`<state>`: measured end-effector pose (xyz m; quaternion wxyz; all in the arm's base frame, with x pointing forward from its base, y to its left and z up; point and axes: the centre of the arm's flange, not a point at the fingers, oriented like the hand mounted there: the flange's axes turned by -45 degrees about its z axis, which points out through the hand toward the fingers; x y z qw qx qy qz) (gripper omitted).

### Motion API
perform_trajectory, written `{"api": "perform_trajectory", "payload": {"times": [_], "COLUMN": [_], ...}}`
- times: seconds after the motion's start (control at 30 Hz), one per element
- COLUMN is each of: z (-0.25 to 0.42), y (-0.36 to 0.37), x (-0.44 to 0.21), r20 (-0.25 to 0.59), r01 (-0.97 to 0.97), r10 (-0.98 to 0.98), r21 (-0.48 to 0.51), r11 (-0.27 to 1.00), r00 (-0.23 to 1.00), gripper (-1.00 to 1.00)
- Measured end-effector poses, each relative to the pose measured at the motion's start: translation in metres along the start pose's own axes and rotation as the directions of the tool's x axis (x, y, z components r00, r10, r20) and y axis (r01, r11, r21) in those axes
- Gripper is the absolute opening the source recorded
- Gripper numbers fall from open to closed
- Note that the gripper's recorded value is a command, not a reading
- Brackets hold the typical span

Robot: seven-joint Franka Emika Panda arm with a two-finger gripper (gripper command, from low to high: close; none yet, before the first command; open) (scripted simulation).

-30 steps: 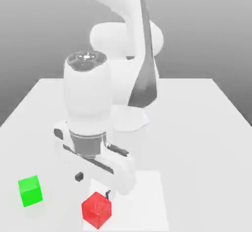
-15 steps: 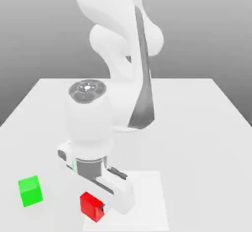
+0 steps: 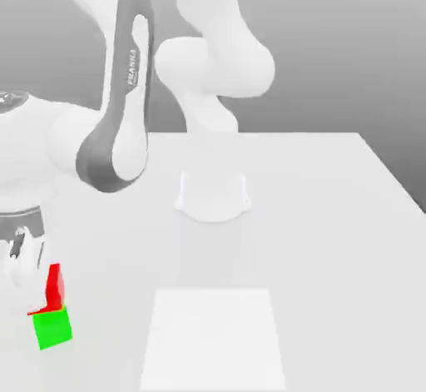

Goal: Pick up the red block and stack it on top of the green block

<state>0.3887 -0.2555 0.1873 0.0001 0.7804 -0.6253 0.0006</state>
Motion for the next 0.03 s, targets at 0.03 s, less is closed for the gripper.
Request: {"api": "perform_trajectory", "payload": {"times": [0.03], "z": [0.0000], "y": [0.0000], "x": [0.0000], "r20": [0.000], "r01": [0.000], "r10": [0.000], "r21": [0.000], "r11": [1.000], "r00": [1.000], "gripper": [1.00]}}
